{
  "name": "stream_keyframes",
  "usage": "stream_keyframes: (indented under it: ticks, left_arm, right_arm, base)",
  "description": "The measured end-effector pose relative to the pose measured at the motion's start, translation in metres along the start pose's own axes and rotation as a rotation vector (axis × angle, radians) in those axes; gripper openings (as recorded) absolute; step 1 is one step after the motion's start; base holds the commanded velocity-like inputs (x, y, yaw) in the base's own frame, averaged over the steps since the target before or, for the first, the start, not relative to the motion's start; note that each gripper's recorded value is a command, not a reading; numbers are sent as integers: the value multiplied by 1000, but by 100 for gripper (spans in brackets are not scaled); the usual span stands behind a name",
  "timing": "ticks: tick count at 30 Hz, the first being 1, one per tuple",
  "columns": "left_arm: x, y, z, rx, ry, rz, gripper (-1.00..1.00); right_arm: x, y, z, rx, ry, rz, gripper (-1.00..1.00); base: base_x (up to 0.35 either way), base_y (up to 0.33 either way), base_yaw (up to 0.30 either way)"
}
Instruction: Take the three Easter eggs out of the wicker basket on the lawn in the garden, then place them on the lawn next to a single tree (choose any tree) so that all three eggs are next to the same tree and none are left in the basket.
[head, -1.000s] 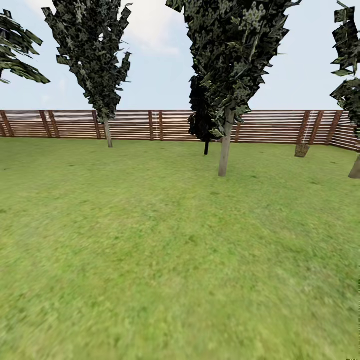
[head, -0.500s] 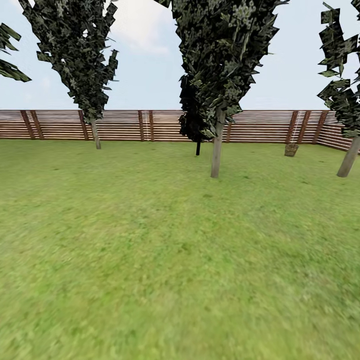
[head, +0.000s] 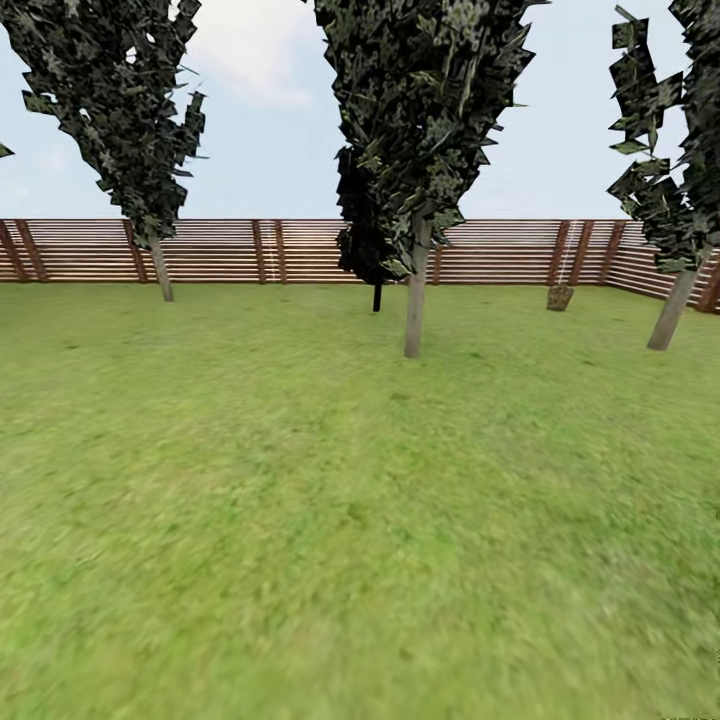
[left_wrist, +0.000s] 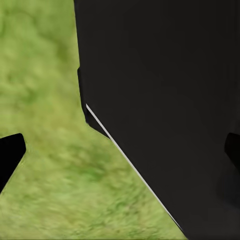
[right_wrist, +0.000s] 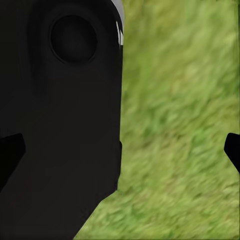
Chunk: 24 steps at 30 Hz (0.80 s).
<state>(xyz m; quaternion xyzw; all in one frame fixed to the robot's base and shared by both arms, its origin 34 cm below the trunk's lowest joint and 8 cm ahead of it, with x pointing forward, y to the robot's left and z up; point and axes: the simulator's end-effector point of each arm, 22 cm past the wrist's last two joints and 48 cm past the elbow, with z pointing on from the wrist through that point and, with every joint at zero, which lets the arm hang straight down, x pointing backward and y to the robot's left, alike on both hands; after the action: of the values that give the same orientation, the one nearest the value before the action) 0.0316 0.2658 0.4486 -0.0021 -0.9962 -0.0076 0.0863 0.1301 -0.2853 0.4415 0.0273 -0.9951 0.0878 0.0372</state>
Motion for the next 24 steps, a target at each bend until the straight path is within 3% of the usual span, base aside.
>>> stream_keyframes:
  ticks: [9,24]
  left_arm:
    - [2,0,0,0,4,0,100]
    - [2,-1,0,2,4,0,100]
  right_arm:
    - [1,0,0,0,4,-1,100]
    - [2,0,0,0,4,1,100]
  base:
    - [335,0,-255]
    - [335,0,-8]
